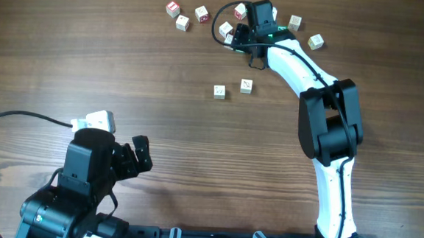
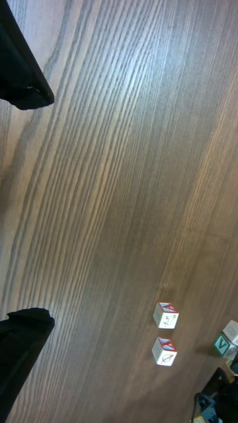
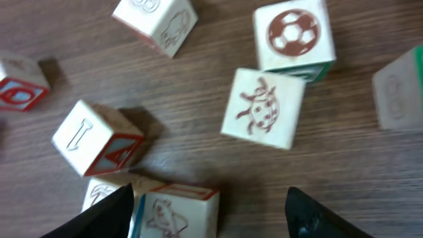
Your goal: Form a tower
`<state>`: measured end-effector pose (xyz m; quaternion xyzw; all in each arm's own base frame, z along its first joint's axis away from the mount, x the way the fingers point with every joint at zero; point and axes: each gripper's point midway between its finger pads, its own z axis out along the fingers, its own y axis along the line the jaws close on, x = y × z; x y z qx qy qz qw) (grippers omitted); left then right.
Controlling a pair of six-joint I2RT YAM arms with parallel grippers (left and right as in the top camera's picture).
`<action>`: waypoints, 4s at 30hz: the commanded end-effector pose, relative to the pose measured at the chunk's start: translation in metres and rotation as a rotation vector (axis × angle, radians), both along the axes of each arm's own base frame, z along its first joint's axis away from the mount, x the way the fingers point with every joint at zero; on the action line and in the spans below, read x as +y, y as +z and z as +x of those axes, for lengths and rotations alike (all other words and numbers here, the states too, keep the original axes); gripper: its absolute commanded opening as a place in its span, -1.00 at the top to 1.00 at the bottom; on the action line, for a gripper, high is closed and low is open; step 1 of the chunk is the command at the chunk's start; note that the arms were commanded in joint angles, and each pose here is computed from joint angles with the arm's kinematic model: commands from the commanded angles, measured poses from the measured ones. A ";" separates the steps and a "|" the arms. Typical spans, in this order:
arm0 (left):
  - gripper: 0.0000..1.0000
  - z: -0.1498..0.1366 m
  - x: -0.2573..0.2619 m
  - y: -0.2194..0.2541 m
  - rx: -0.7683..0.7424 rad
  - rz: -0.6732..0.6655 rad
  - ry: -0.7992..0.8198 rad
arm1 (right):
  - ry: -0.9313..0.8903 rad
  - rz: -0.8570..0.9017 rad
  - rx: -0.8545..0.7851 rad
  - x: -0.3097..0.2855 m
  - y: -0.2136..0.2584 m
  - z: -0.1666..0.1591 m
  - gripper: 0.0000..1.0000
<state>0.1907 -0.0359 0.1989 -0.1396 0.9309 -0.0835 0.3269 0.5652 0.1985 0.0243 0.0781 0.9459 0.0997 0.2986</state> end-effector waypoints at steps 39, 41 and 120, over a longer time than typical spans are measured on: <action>-1.00 0.000 0.002 0.000 -0.004 0.007 0.007 | 0.032 -0.094 0.262 0.006 0.090 -0.155 0.53; -1.00 0.000 0.002 0.000 -0.004 0.007 0.007 | -0.018 -0.093 0.265 0.004 0.068 -0.157 0.53; -1.00 0.001 0.002 0.000 -0.005 0.007 0.007 | 0.057 -0.126 0.301 0.002 -0.021 -0.131 -0.99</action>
